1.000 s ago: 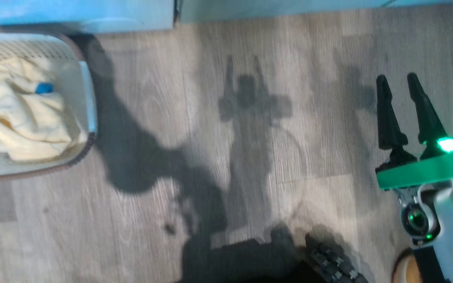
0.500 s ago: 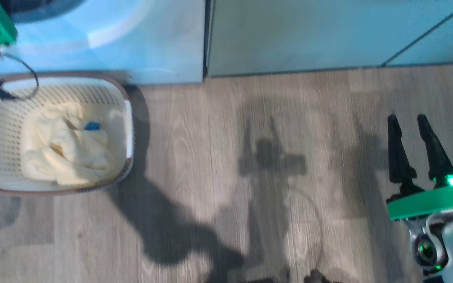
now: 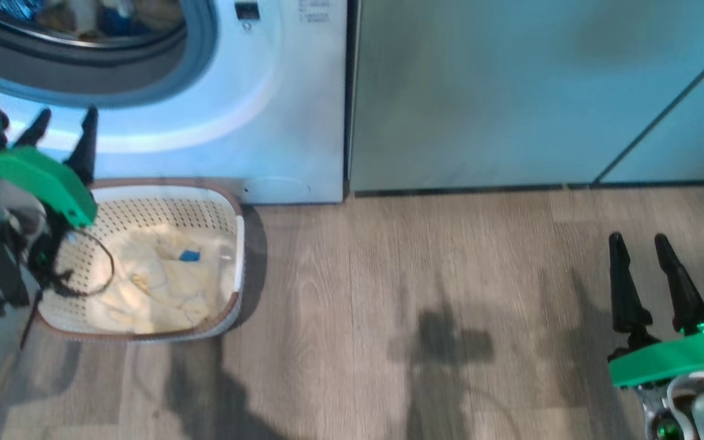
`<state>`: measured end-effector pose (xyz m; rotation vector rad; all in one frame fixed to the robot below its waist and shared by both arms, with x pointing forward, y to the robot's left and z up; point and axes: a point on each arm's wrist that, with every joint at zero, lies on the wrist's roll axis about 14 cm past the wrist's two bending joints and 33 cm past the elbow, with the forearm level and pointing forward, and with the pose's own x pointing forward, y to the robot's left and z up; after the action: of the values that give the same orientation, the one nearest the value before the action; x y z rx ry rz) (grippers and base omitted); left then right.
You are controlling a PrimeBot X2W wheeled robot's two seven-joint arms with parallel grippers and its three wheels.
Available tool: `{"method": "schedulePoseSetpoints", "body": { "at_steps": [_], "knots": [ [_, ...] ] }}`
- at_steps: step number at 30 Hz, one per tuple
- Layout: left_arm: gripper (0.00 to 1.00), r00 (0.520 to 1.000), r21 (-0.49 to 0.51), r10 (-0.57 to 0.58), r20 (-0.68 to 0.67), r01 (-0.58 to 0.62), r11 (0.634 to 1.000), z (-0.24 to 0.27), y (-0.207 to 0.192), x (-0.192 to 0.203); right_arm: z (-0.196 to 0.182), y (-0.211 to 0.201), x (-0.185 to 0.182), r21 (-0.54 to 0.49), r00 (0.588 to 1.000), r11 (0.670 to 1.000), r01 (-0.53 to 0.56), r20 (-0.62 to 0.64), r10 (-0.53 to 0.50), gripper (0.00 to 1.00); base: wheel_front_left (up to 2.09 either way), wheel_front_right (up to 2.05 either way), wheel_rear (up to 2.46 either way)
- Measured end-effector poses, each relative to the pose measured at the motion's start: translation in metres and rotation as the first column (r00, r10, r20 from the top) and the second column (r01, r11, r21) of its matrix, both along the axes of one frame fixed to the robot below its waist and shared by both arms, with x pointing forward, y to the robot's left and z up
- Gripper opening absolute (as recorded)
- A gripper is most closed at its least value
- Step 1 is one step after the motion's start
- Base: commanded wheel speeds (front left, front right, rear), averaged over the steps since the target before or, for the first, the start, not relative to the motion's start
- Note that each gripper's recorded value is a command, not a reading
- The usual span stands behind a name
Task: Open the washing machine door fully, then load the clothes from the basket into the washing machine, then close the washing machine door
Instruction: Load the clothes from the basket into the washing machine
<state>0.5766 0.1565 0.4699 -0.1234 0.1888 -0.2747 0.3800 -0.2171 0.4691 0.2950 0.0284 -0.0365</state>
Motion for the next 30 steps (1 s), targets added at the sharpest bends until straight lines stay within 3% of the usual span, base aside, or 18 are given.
{"method": "schedulePoseSetpoints", "body": {
  "at_steps": [10,19,30],
  "knots": [
    [1.00,0.994,-0.058,0.011,0.107,-0.004,0.998,0.027,0.009,-0.046,0.016,-0.001,-0.015,-0.003,0.999,1.000,0.008,0.048,-0.007,1.00,0.00,0.00,0.00],
    [1.00,0.993,-0.078,0.079,0.090,-0.072,0.994,0.007,0.024,-0.117,0.025,-0.015,-0.043,-0.025,0.996,0.998,0.056,0.073,-0.054,1.00,0.00,0.00,0.00],
    [1.00,0.981,-0.103,0.152,0.123,-0.140,0.985,0.014,0.041,-0.168,0.032,-0.015,-0.065,-0.015,0.993,0.998,0.065,0.104,-0.063,1.00,0.00,0.00,0.00]
  ]
}}
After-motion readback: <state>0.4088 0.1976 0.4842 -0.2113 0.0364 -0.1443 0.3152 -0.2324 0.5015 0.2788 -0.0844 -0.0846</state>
